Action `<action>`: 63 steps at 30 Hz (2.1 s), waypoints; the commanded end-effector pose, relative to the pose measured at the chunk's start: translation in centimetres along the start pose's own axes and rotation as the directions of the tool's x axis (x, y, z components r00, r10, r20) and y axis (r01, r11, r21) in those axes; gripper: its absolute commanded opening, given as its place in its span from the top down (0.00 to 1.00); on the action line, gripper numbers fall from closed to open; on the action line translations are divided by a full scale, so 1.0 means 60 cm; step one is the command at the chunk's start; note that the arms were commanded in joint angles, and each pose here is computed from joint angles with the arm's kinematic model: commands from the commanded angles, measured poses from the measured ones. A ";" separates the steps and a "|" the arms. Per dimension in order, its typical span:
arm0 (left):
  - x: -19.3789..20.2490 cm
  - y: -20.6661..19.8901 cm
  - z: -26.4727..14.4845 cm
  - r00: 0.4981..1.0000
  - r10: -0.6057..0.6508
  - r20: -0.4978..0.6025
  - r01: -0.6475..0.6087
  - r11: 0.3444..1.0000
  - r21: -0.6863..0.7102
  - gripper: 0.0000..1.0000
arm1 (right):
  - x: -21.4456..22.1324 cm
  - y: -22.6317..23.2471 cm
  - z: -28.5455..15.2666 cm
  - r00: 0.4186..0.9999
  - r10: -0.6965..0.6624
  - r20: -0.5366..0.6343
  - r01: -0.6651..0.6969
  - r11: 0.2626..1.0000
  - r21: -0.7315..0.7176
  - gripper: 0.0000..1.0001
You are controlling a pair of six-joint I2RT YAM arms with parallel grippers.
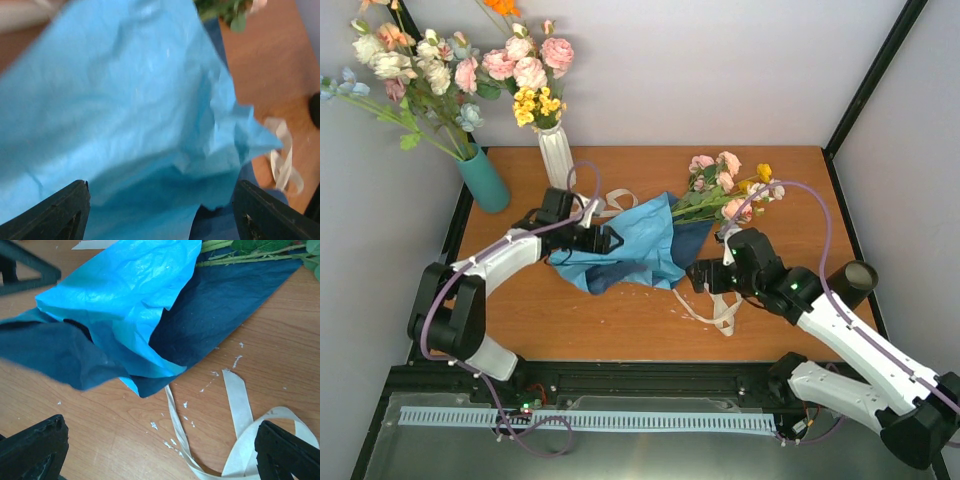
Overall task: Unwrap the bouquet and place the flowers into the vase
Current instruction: Unfold the wrapping paper at the center of the board.
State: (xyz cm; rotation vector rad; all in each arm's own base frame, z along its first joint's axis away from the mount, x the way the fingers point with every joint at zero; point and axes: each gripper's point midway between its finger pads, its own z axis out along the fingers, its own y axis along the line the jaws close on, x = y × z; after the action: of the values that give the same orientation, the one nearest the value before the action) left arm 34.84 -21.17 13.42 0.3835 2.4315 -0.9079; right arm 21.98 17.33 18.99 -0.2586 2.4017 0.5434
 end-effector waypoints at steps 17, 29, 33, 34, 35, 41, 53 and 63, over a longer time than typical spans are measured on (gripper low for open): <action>0.195 -0.042 -0.001 0.978 -0.171 -0.115 0.176 0.984 0.035 0.29 | -0.062 0.096 0.084 0.995 0.095 -0.021 -0.097 0.970 -0.225 0.01; 0.175 -0.120 0.042 0.978 0.116 -0.172 -0.126 0.991 -0.049 0.21 | 0.001 0.030 0.089 0.990 0.140 -0.031 -0.142 0.986 -0.092 0.01; 0.177 -0.134 0.069 0.955 0.208 -0.212 -0.228 0.971 -0.074 0.17 | 0.012 0.002 0.073 0.988 0.157 0.008 -0.157 0.987 -0.030 0.01; 0.179 -0.133 0.073 0.944 0.232 -0.234 -0.260 0.961 -0.096 0.16 | 0.015 -0.006 0.067 0.987 0.161 0.020 -0.160 0.987 -0.017 0.01; 0.180 -0.129 0.077 0.932 0.255 -0.255 -0.294 0.948 -0.125 0.15 | 0.020 -0.012 0.061 0.986 0.163 0.031 -0.163 0.987 -0.007 0.01; 0.175 -0.100 0.071 0.850 0.384 -0.362 -0.484 0.839 -0.247 0.14 | 0.038 -0.039 0.032 0.982 0.167 0.083 -0.170 0.985 0.023 0.00; 0.211 -0.102 0.015 0.589 0.692 -0.417 -0.782 0.618 -0.081 0.16 | 0.061 -0.052 0.028 0.983 0.166 0.076 -0.169 0.985 0.034 0.00; 0.234 -0.053 0.035 0.465 0.716 -0.521 -0.857 0.511 -0.064 0.26 | 0.067 -0.050 0.031 0.982 0.179 0.057 -0.181 0.983 0.030 0.00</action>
State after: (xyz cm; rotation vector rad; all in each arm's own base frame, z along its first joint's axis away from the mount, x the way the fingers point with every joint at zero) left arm 21.67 -23.42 6.01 1.5261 2.3082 -0.0377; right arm 21.13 15.50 14.42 -0.0281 2.3823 0.5868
